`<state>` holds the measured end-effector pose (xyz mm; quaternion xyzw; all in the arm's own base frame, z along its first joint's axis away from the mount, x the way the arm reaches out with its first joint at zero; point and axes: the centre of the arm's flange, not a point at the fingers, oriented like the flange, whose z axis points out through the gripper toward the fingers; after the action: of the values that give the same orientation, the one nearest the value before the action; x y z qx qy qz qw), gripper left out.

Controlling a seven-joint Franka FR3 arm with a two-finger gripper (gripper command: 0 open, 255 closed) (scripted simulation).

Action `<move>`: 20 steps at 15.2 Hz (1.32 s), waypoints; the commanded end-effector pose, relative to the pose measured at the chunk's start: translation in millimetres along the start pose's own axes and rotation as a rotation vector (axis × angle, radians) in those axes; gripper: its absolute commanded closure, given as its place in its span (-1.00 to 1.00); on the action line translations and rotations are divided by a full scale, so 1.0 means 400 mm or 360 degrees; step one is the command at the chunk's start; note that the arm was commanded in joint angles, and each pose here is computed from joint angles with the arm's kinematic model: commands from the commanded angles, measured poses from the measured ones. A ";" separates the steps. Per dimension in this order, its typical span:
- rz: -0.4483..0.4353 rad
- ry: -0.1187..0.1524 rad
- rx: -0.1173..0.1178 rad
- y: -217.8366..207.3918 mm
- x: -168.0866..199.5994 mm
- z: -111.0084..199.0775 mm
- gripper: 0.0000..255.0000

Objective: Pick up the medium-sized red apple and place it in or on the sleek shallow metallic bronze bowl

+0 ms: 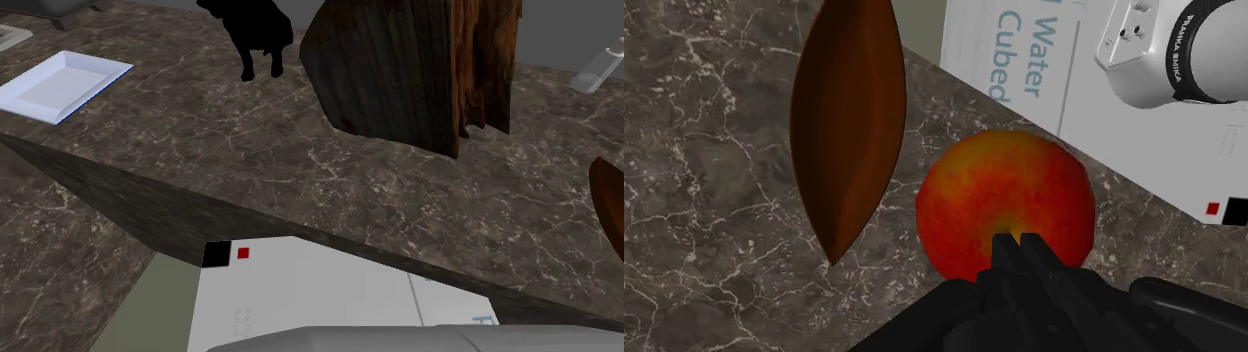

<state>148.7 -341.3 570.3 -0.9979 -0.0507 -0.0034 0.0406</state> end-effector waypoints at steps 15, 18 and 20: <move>-0.0002 -0.0002 -0.0001 0.231 -0.104 0.042 1.00; -0.0002 -0.0002 -0.0001 0.235 -0.105 0.081 1.00; -0.0002 -0.0002 -0.0001 0.237 -0.105 0.107 1.00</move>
<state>116.8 -435.0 525.3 -0.9979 -0.0511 -0.0027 0.0403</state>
